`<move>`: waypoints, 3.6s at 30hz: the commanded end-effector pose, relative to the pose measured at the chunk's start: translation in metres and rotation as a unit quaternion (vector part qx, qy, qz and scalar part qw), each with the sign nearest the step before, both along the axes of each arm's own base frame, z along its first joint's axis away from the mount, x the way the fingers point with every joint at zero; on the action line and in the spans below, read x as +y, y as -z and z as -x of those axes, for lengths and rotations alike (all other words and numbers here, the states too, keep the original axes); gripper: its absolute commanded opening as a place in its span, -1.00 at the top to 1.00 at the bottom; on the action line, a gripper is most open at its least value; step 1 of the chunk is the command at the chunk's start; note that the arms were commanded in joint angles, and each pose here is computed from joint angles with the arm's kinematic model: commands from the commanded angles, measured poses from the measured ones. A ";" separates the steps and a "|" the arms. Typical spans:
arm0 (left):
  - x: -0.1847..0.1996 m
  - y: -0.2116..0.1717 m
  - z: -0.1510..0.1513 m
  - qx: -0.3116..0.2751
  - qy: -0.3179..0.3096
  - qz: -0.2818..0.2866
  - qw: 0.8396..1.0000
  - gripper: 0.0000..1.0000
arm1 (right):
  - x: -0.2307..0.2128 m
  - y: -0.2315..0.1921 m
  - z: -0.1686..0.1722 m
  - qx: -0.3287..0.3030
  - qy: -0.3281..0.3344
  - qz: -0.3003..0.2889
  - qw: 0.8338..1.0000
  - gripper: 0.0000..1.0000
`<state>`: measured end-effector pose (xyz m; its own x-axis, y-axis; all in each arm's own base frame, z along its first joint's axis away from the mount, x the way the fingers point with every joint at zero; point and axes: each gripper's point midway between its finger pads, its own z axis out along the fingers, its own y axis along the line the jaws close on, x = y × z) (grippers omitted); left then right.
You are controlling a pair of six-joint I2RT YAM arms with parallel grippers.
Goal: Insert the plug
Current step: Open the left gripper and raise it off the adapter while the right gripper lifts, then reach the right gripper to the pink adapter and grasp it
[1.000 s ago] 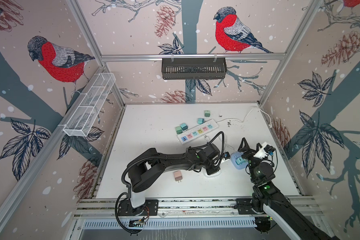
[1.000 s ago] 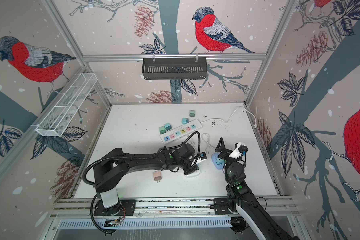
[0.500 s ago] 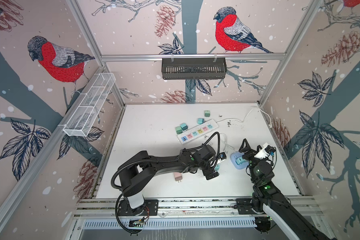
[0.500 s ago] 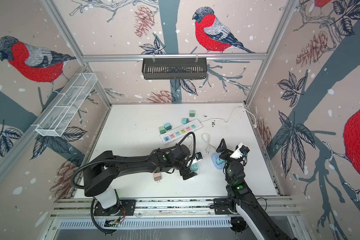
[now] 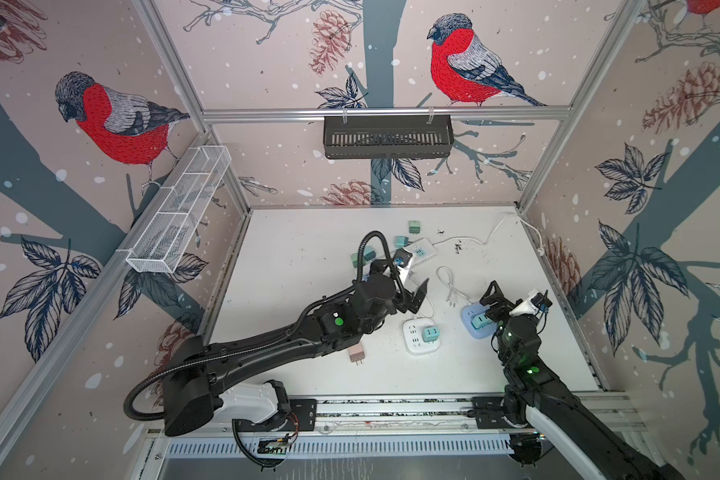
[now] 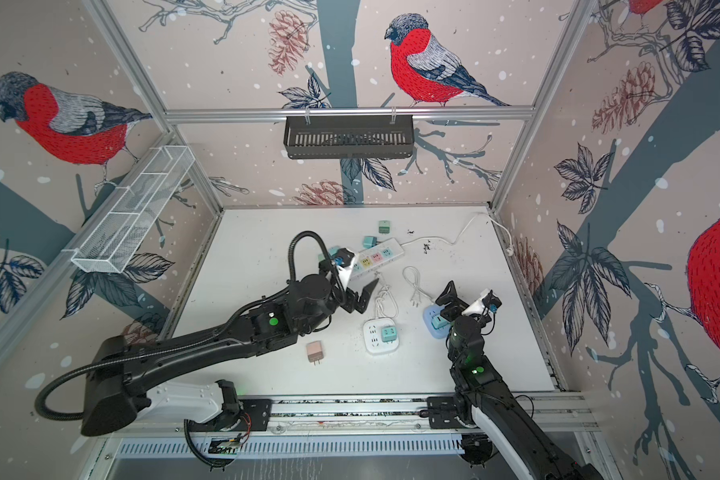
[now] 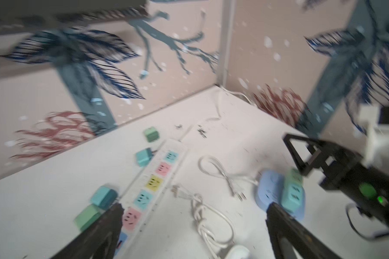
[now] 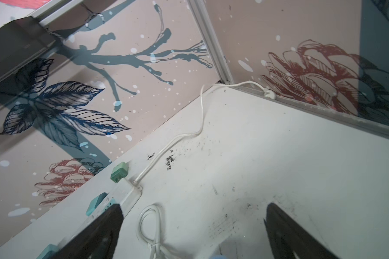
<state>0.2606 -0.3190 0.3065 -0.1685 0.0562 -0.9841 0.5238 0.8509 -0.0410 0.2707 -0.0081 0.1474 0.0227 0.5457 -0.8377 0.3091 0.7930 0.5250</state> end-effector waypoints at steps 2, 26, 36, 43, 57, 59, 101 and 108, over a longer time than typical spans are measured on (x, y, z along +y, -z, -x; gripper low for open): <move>0.063 -0.032 -0.012 -0.039 -0.134 0.071 0.988 -0.97 | -0.020 0.010 0.005 0.013 0.085 -0.081 0.993 -0.99; 0.201 -0.018 -0.023 -0.067 -0.250 0.147 0.955 -0.97 | 0.181 -0.046 -0.008 0.090 -0.287 0.044 0.953 -0.82; 0.252 0.013 -0.053 -0.014 -0.319 0.169 0.932 -0.97 | 0.304 0.000 0.017 0.185 -0.372 0.098 0.904 -0.61; 0.260 0.025 -0.064 0.018 -0.348 0.157 0.924 -0.96 | 0.372 0.034 0.056 0.229 -0.432 0.117 0.864 -0.53; 0.265 0.025 -0.066 0.029 -0.348 0.169 0.922 -0.97 | 0.426 0.082 0.115 0.265 -0.486 0.136 0.821 -0.46; 0.267 0.026 -0.066 0.027 -0.350 0.168 0.921 -0.96 | 0.430 0.085 0.117 0.267 -0.490 0.140 0.818 -0.46; 0.233 0.002 -0.080 0.037 -0.264 0.118 0.957 -0.97 | 0.430 0.143 0.144 0.316 -0.500 0.188 0.784 0.25; 0.216 0.014 -0.089 0.069 -0.232 0.109 0.964 -0.97 | 0.426 0.126 0.136 0.290 -0.493 0.186 0.799 0.44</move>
